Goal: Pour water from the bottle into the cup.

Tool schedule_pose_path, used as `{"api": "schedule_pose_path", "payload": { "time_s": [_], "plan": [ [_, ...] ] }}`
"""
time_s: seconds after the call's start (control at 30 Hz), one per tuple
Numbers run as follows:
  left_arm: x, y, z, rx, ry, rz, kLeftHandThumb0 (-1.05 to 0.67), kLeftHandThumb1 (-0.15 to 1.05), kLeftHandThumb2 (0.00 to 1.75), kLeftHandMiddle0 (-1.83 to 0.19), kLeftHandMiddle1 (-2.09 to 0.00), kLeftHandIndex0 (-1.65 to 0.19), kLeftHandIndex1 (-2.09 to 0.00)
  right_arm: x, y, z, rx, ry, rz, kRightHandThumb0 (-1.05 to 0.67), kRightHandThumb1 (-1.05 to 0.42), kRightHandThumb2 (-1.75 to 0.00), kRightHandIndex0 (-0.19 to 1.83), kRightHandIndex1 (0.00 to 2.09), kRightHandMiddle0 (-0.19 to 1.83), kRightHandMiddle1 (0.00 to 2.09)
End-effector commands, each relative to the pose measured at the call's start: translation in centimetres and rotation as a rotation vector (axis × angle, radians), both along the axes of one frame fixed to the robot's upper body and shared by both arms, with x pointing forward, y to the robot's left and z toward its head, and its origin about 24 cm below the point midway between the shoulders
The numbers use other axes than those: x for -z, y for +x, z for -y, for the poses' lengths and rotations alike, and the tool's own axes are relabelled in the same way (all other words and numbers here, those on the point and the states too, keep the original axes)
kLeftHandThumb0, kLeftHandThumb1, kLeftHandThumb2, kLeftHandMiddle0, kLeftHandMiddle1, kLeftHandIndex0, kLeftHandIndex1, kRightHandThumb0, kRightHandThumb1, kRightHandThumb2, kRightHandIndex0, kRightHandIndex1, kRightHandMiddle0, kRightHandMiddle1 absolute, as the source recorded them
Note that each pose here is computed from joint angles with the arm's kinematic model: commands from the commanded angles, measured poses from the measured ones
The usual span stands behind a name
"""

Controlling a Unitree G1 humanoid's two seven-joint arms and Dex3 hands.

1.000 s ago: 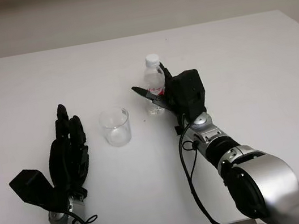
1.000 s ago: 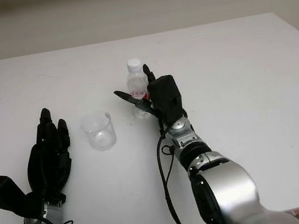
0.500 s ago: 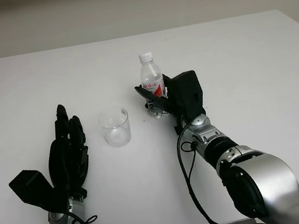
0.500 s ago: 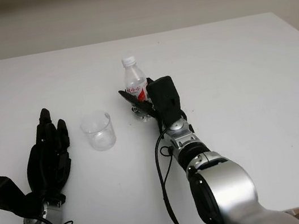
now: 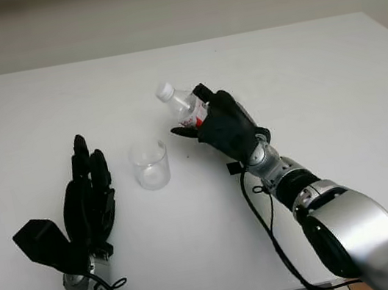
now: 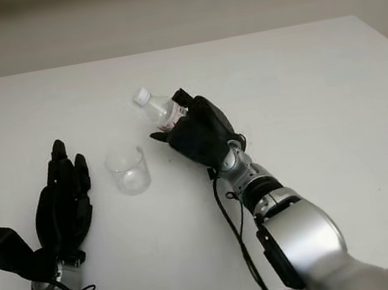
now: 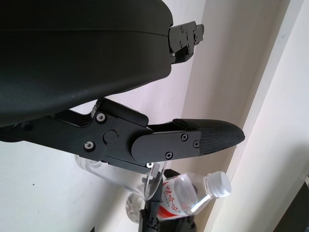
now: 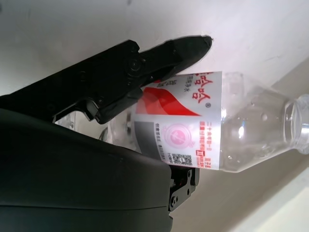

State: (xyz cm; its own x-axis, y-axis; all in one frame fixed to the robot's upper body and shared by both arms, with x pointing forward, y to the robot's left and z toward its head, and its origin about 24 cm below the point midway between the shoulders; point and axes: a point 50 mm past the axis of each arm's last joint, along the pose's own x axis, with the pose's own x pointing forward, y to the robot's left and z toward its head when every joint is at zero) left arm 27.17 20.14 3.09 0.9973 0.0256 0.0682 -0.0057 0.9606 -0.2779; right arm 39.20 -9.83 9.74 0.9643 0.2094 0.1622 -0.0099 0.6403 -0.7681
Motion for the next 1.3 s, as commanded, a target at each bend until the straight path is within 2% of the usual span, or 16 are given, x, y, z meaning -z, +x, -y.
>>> {"api": "schedule_pose_path", "payload": {
  "time_s": [0.0, 0.17, 0.43, 0.57, 0.87, 1.0, 1.27],
  "plan": [
    [2.1, -1.0, 0.3, -0.005, -0.019, -0.091, -0.76, 1.05, 0.47, 0.17, -0.05, 0.17, -0.05, -2.7, 0.7, -0.2, -0.024, -0.062, 0.121, -0.44, -1.05, -0.32, 1.07, 2.09, 0.75, 2.09],
    [2.2, -1.1, 0.4, -0.004, -0.031, -0.090, -0.75, 1.05, 0.47, 0.18, -0.05, 0.17, -0.05, -4.3, 1.0, 0.2, -0.044, -0.235, 0.252, -0.44, -1.05, -0.27, 1.15, 2.09, 0.83, 2.09],
    [2.3, -1.1, 0.6, -0.009, -0.026, -0.096, -0.76, 1.05, 0.48, 0.18, -0.05, 0.17, -0.05, -5.4, 1.3, 0.1, -0.069, -0.394, 0.318, -0.44, -1.05, -0.23, 1.18, 2.09, 0.78, 2.09],
    [2.4, -1.1, 0.7, -0.006, -0.032, -0.092, -0.76, 1.05, 0.47, 0.18, -0.05, 0.18, -0.05, -5.6, 1.4, -0.2, -0.090, -0.468, 0.344, -0.44, -1.05, -0.21, 1.17, 2.09, 0.76, 2.09],
    [2.4, -1.1, 1.0, -0.007, -0.040, -0.084, -0.76, 1.05, 0.48, 0.19, -0.05, 0.18, -0.05, -6.3, 1.0, -1.5, -0.179, -0.694, 0.527, -0.42, -1.05, -0.19, 1.22, 2.09, 0.75, 2.09],
    [2.4, -1.1, 1.1, -0.009, -0.044, -0.080, -0.75, 1.05, 0.48, 0.19, -0.05, 0.19, -0.05, -6.8, 0.8, -2.0, -0.221, -0.753, 0.619, -0.44, -1.05, -0.17, 1.19, 2.09, 0.71, 2.09],
    [2.4, -0.9, 1.2, -0.012, -0.054, -0.081, -0.75, 1.05, 0.48, 0.19, -0.05, 0.19, -0.05, -7.5, 0.8, -2.4, -0.244, -0.798, 0.666, -0.47, -1.05, -0.21, 1.15, 2.09, 0.67, 2.09]
  ]
}}
